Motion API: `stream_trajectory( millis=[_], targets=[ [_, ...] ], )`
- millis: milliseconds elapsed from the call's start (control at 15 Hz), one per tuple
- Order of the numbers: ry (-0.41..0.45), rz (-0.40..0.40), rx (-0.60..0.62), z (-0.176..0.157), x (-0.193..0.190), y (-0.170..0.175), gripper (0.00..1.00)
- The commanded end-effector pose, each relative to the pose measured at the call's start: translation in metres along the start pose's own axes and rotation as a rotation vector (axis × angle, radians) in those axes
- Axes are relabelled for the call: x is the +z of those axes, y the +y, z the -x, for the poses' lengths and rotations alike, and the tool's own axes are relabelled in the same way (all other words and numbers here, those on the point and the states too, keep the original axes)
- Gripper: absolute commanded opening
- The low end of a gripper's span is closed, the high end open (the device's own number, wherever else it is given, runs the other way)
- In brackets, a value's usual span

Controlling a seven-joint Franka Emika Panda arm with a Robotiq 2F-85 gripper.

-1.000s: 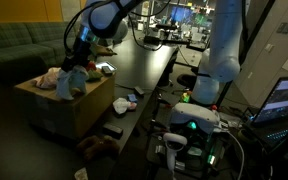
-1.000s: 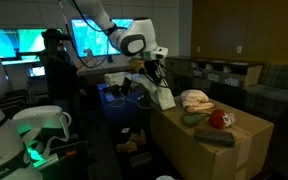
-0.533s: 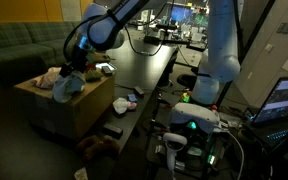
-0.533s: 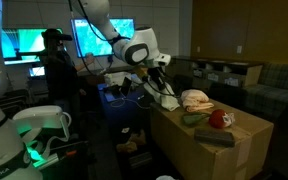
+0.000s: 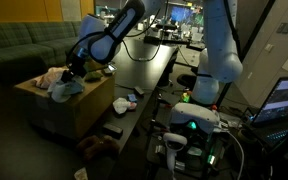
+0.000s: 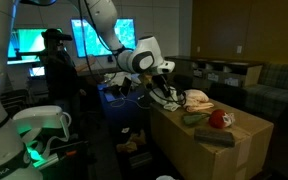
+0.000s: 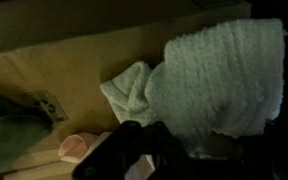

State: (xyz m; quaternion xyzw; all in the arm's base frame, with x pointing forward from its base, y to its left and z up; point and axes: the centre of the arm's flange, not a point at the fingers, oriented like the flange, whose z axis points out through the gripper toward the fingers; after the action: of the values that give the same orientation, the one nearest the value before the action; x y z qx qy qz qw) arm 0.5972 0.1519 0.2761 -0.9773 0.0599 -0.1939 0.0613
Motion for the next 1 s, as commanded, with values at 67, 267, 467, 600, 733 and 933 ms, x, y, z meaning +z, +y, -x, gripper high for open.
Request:
stream_trajectory(
  millis=[67, 267, 467, 600, 733, 933],
  targets=[
    [0.049, 0.049, 0.030, -0.012, 0.013, -0.011, 0.06],
    [0.067, 0.082, 0.047, -0.014, 0.017, -0.009, 0.06],
    [0.061, 0.107, 0.058, -0.018, 0.017, -0.004, 0.07],
    [0.054, 0.117, 0.052, -0.020, 0.014, -0.002, 0.33],
    [0.031, 0.126, 0.032, -0.020, 0.009, -0.002, 0.45],
    [0.031, 0.136, 0.015, -0.023, -0.002, -0.004, 0.69]
  ],
)
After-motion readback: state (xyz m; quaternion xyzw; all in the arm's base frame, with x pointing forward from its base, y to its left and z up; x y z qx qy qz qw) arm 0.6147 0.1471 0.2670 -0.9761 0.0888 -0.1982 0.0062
